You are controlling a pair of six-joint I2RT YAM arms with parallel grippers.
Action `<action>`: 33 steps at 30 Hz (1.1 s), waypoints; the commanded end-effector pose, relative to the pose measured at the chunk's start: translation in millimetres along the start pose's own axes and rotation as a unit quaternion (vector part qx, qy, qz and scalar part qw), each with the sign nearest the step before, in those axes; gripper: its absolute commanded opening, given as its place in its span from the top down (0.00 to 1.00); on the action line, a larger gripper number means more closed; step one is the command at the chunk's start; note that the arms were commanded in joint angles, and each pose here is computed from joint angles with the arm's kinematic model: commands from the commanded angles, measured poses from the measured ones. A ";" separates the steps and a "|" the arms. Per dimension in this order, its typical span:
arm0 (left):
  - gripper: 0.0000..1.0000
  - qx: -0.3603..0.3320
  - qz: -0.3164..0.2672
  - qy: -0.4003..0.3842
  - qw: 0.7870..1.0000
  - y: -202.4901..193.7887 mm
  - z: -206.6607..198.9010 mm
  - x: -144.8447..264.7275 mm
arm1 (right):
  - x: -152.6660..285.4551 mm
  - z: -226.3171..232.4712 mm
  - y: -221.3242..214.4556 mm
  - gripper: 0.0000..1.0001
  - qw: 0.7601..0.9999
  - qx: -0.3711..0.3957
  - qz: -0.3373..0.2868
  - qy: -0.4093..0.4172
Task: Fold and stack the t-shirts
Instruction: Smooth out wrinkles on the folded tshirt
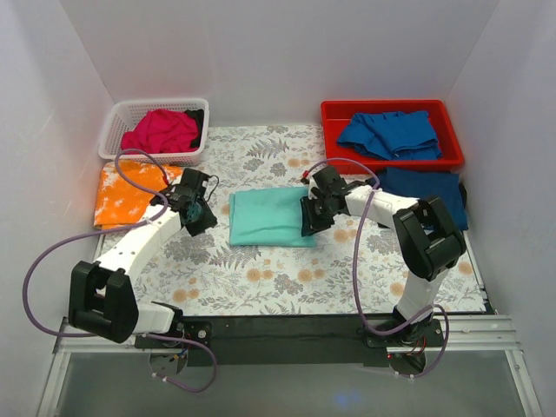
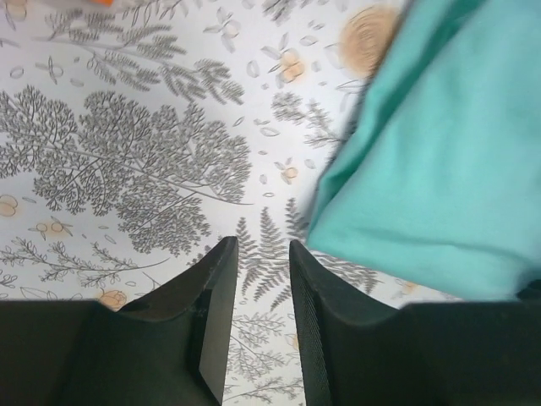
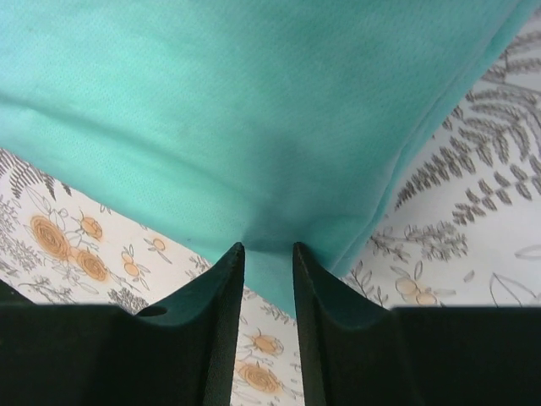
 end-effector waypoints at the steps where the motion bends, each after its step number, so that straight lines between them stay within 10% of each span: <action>1: 0.69 -0.003 -0.024 -0.047 0.999 16.5 -17.0 26.3 | 28.9 3.5 0.9 0.64 0.999 0.018 -0.018 -0.030; 8: 0.69 -0.005 0.016 -0.063 0.998 11.0 -29.8 14.1 | 73.5 13.0 25.5 0.26 0.992 0.051 -0.102 -0.055; 33: 0.72 0.121 0.102 -0.044 0.986 13.4 -35.6 -76.3 | -1.0 -37.1 5.3 0.18 0.996 -0.013 -0.090 0.014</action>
Point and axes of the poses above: each gripper's point midway between its finger pads, its own x axis back along the fingers, its own z axis along the line the jaws close on, y = z × x, the point moved 8 cm from there along x, back along the fingers, and after that the axes turned 15 degrees about x, right-handed, at the moved point
